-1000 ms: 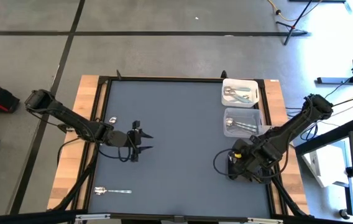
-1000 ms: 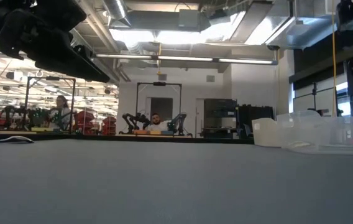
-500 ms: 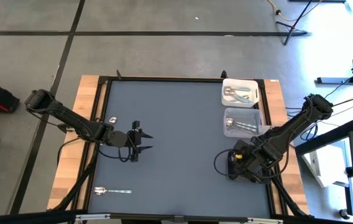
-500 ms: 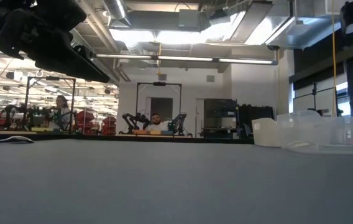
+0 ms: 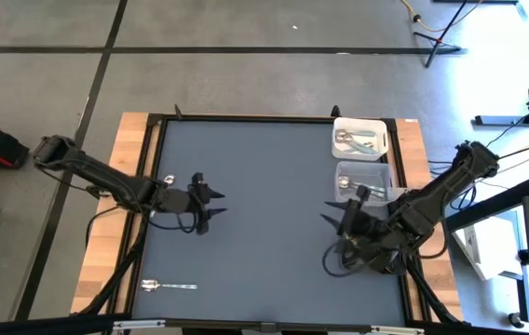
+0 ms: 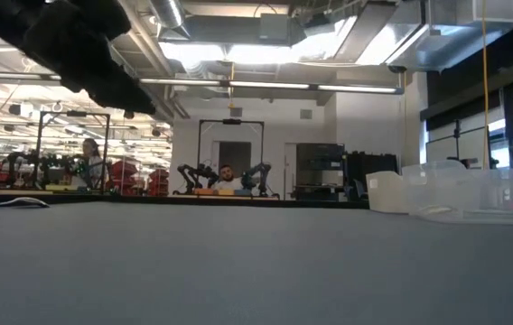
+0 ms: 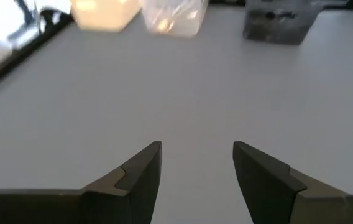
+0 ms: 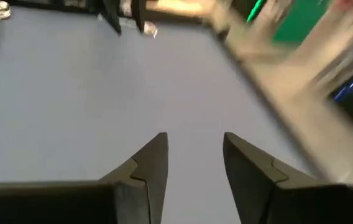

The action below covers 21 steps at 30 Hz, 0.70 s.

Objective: Sort silverware by color (type)
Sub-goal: Put the white green spoon into the transparent bin

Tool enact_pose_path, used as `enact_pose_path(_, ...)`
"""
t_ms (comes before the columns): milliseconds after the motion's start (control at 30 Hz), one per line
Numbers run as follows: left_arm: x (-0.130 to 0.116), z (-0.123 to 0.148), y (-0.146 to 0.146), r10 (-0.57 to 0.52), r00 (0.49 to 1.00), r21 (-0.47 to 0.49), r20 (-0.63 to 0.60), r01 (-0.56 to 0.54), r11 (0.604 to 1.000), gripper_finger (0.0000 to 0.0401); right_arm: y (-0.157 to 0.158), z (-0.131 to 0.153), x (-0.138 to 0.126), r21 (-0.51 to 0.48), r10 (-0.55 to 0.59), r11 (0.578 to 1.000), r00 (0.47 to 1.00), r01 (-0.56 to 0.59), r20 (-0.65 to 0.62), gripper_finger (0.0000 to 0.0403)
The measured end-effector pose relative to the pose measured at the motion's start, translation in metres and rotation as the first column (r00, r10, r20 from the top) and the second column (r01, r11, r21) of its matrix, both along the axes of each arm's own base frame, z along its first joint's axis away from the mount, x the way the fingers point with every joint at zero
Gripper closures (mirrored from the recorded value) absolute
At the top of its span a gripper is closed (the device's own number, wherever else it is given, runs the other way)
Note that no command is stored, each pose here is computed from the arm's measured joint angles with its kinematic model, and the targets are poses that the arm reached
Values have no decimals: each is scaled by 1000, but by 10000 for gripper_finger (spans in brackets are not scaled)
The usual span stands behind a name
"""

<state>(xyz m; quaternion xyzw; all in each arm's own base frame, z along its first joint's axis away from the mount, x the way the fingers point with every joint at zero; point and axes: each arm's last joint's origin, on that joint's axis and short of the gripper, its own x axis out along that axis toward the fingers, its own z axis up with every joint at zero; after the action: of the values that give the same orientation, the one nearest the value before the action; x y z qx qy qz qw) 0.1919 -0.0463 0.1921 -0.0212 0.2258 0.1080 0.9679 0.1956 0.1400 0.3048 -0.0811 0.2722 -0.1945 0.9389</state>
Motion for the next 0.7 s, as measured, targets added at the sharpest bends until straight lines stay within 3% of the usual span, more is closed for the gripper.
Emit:
enact_pose_path(133, -5, 14, 13, 117, 981, -56, -152, -127, 990, 207, -4, -4, 17, -125, -8, 992, 999, 14, 42, 260)
enact_pose_path(267, -11, 29, 31, 292, 912, -31, -290, -314, 949, 207, -20, -13, 39, -148, -5, 989, 1000, 4, -9, 260)
enact_pose_path(467, -23, 32, 64, 478, 691, 50, -543, -541, 840, 207, -57, -20, 75, -96, -30, 995, 999, 27, -37, 260)
enact_pose_path(533, -29, 27, 74, 494, 606, 72, -623, -585, 808, 207, -68, -20, 85, -118, -46, 992, 999, 42, -27, 260)
enact_pose_path(700, -34, 14, 90, 462, 453, 65, -763, -657, 751, 207, -91, -19, 103, -140, -33, 990, 999, 33, 4, 260)
